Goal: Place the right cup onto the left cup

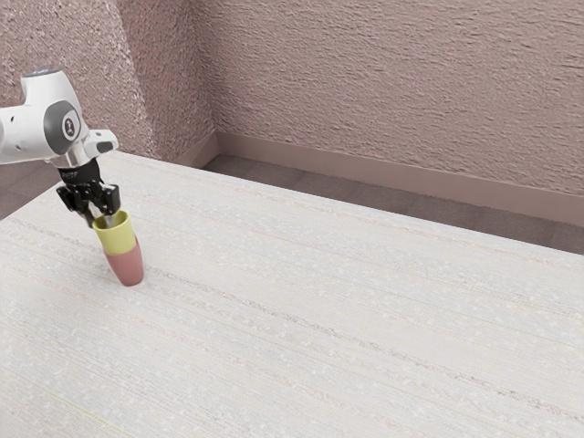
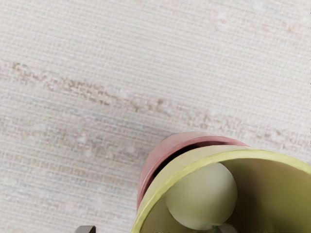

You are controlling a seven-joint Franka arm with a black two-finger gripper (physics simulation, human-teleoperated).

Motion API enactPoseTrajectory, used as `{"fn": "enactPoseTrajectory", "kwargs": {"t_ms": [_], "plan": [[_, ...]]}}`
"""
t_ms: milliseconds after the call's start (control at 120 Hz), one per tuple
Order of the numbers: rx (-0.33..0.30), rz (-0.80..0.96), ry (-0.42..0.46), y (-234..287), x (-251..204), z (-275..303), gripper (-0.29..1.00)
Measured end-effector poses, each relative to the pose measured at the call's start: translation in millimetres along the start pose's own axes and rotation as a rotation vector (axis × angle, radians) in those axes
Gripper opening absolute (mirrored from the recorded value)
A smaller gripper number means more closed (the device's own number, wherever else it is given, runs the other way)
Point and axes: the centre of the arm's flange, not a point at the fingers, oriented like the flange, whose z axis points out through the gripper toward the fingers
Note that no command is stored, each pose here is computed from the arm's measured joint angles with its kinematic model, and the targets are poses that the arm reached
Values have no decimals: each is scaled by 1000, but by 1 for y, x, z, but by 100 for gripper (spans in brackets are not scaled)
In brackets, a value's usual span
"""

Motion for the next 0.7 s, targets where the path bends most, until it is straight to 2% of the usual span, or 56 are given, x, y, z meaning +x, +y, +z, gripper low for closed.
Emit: {"fn": "enactPoseTrajectory", "kwargs": {"t_ms": [117,258,517,700], "plan": [[-3,3,12,0,-1,-7,51],[-6,5,50,-5,-9,-36,60],[-29,45,75,13,-25,-78,67],[-49,151,56,72,-27,-90,69]]}}
